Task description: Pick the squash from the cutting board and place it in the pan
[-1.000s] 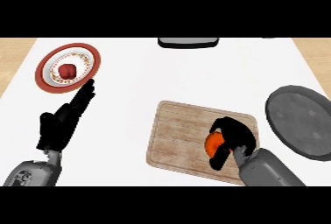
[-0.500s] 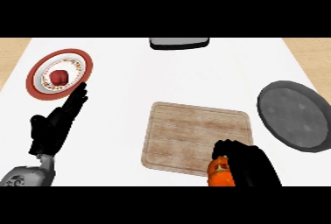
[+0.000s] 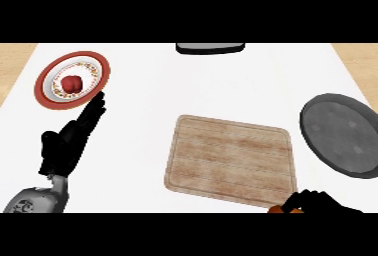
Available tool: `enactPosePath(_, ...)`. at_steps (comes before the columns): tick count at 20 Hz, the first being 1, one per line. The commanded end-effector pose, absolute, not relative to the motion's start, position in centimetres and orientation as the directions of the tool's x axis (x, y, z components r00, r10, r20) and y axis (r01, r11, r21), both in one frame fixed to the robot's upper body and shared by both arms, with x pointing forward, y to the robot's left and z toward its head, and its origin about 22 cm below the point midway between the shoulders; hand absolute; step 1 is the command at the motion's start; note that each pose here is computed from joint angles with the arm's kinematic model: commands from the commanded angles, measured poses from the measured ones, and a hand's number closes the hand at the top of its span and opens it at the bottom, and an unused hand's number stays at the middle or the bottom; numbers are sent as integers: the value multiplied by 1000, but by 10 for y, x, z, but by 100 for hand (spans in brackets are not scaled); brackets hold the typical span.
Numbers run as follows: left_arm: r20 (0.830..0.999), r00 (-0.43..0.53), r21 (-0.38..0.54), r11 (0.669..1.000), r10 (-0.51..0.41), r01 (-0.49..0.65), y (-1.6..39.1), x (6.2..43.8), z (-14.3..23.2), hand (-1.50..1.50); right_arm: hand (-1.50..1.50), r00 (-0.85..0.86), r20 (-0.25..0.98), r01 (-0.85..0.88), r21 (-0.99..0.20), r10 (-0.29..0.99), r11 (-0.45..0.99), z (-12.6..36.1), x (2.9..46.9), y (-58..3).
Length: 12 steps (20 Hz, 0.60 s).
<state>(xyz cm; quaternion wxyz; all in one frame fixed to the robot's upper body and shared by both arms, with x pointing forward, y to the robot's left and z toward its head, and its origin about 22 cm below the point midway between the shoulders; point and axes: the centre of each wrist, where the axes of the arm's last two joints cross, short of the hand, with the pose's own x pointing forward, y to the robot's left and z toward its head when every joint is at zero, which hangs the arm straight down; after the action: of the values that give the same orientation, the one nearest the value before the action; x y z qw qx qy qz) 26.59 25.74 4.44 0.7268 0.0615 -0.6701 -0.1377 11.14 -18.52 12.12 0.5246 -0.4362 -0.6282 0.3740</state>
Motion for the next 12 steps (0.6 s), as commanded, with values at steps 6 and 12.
enactPosePath(6, 955, 49, 283, 947, -293, 150, 258, 269, 44, 0, 150, 10, 547, 359, -784, 837, 507, 119, 117, -225)
enactPosePath(12, 958, 40, 274, 949, -283, 157, 245, 268, 50, 0, 150, 34, 511, 407, -792, 859, 455, 100, 152, -287)
